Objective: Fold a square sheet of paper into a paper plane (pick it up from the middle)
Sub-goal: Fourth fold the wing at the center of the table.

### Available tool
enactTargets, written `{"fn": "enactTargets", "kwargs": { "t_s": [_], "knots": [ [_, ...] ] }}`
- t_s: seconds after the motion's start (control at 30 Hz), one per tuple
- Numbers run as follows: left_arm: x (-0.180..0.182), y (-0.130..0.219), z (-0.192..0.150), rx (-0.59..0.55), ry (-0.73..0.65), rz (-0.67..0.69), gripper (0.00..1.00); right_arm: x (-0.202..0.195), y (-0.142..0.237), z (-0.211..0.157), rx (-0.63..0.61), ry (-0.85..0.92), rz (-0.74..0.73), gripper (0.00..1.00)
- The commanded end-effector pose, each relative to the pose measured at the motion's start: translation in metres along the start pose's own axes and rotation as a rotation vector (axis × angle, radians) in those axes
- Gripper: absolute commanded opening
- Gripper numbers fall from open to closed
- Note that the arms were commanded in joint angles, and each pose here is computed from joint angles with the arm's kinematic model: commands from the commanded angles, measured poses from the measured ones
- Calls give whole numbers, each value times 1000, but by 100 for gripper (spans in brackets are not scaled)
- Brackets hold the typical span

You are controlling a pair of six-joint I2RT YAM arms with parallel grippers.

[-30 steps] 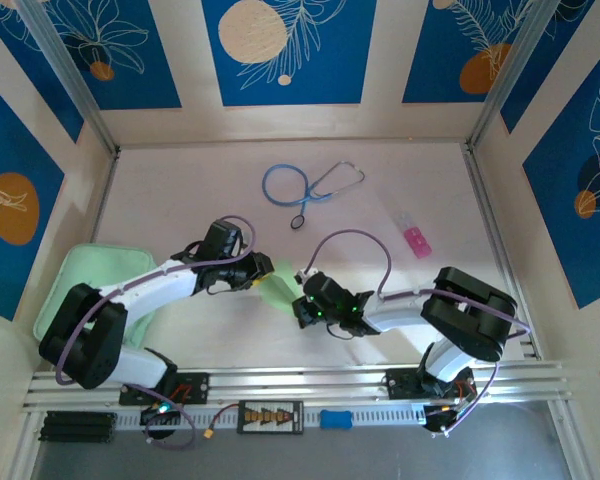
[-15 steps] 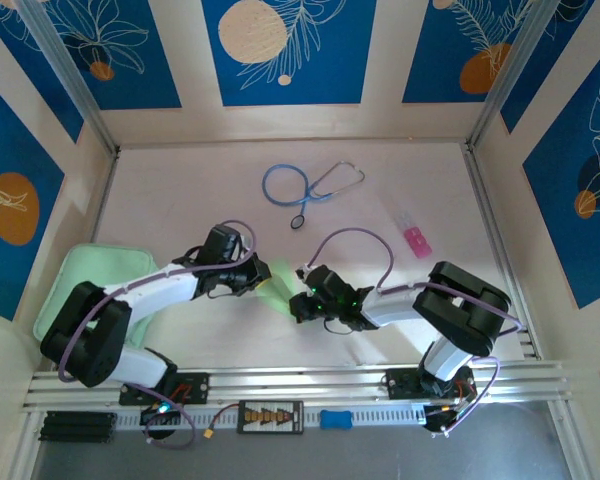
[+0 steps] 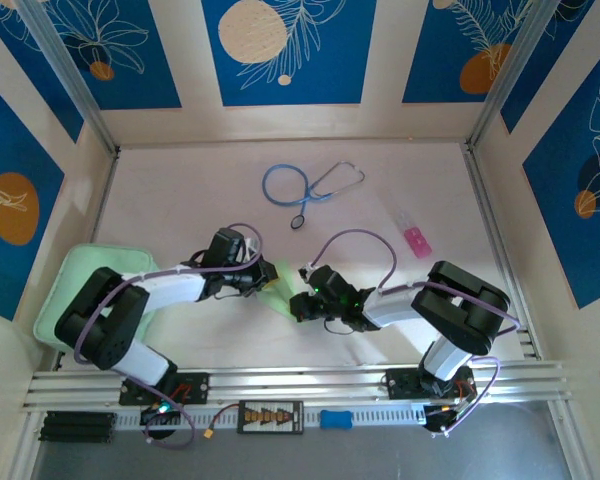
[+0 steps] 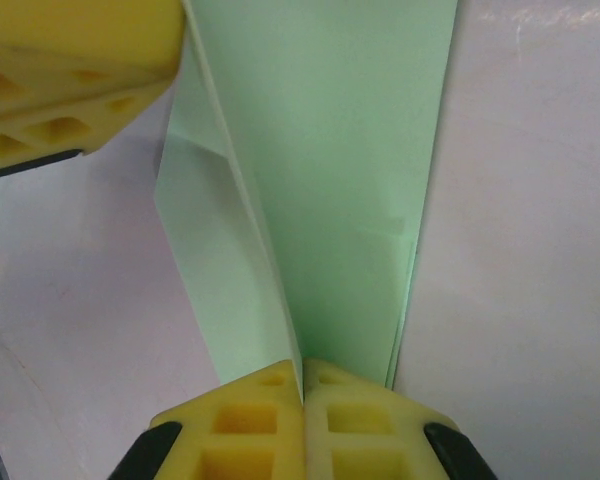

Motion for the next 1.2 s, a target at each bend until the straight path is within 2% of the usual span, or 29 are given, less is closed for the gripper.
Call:
{"fn": "enactTargets", "kwargs": {
  "t_s": [0.0, 1.17],
  "knots": [
    [-4, -7, 1, 12, -8, -40, 11, -24, -2, -15, 72, -38, -97, 7],
    [12, -24, -8, 43, 10, 46, 12, -25, 1, -11, 125, -92, -122, 7]
  ]
}}
Point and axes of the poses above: each hand's point on the last joint's axis, 136 mm out from that joint toward the fingers, its own y axis back along the fingers, its own x axis along the line the jaws close on, z = x × y, the point moved 9 cm from there along y, back along the fingers, and after that the axes turned 14 degrees about -y, right-handed, at the moved point
